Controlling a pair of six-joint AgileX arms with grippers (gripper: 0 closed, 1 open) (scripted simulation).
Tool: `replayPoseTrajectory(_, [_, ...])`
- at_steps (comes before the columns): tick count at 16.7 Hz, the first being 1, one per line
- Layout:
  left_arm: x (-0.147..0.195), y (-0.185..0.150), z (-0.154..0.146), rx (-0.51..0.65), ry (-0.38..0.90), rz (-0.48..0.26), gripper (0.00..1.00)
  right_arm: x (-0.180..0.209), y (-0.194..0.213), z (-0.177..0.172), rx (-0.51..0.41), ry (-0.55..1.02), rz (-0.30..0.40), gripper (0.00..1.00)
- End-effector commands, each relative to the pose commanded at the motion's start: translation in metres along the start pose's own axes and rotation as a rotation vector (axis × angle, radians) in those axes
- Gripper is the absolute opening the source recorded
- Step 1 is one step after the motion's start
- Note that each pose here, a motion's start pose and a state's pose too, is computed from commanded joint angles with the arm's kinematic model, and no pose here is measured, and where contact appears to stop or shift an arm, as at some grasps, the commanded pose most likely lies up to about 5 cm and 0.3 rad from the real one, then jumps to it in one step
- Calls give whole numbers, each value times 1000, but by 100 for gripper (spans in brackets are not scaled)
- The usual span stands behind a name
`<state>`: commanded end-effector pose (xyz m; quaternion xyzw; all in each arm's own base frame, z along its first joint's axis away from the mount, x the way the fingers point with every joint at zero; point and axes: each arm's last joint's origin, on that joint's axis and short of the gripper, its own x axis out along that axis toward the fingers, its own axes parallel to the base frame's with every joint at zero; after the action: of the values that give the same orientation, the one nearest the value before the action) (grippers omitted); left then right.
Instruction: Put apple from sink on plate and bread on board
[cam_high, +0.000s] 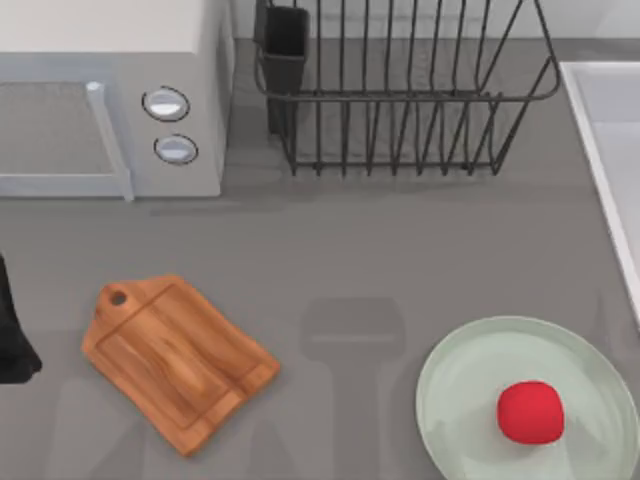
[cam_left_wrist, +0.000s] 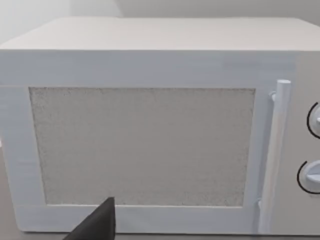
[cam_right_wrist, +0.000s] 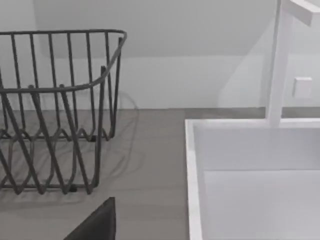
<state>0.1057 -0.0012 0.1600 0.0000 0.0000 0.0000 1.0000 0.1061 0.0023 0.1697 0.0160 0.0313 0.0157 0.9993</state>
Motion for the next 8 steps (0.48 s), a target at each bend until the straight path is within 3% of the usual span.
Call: replayPoseTrajectory(8, [0, 0, 0, 0, 0, 0, 100, 0, -4, -10, -32, -63, -31, 100])
